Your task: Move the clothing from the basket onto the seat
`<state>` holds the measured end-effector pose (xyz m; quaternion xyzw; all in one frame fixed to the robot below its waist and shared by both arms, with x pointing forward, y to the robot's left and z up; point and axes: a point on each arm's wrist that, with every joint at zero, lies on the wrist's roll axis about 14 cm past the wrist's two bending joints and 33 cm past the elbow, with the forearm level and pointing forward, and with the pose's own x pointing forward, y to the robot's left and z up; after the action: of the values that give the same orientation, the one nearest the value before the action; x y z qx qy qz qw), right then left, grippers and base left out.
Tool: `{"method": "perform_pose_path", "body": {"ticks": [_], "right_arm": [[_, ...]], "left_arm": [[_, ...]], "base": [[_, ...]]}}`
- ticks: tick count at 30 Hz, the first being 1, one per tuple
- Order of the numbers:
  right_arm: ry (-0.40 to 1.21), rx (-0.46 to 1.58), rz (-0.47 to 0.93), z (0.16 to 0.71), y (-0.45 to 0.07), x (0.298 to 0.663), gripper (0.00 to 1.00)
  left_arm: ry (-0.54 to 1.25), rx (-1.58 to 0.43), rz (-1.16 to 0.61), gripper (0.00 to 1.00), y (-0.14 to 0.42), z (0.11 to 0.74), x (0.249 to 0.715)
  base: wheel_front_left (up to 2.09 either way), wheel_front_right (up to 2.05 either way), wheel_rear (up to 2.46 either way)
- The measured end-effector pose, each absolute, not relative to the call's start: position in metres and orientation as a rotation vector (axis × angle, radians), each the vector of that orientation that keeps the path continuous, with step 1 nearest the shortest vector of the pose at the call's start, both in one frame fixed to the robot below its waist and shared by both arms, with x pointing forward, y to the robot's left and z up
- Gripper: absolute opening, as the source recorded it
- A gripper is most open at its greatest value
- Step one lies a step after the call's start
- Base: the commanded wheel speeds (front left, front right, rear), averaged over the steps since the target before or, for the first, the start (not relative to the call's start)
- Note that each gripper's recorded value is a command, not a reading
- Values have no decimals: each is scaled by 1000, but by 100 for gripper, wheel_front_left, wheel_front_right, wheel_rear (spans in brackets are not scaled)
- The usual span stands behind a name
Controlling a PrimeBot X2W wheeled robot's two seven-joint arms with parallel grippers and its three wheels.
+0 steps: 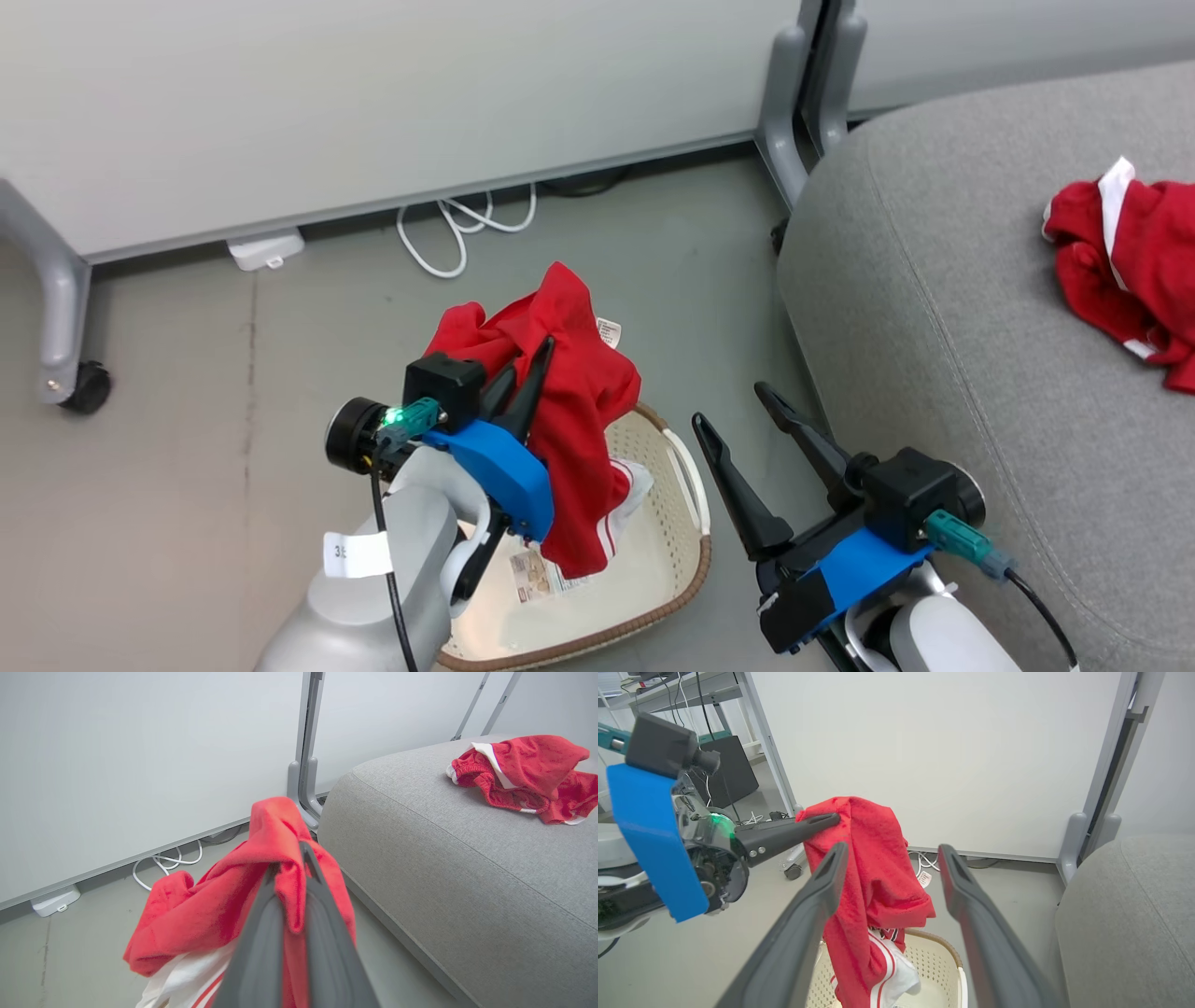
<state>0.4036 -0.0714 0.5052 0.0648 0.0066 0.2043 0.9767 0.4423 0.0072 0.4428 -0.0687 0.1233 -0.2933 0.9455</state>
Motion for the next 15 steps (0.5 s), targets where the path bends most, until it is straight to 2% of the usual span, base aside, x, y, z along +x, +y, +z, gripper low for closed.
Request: {"method": "perform_pose_path", "body": {"ticks": [15], "right_arm": [[-4, 127, 473, 522, -52, 381, 100]], "left_arm": [[27, -116, -686, 0, -17, 539, 438]], "base": [[0, 0, 0]]}}
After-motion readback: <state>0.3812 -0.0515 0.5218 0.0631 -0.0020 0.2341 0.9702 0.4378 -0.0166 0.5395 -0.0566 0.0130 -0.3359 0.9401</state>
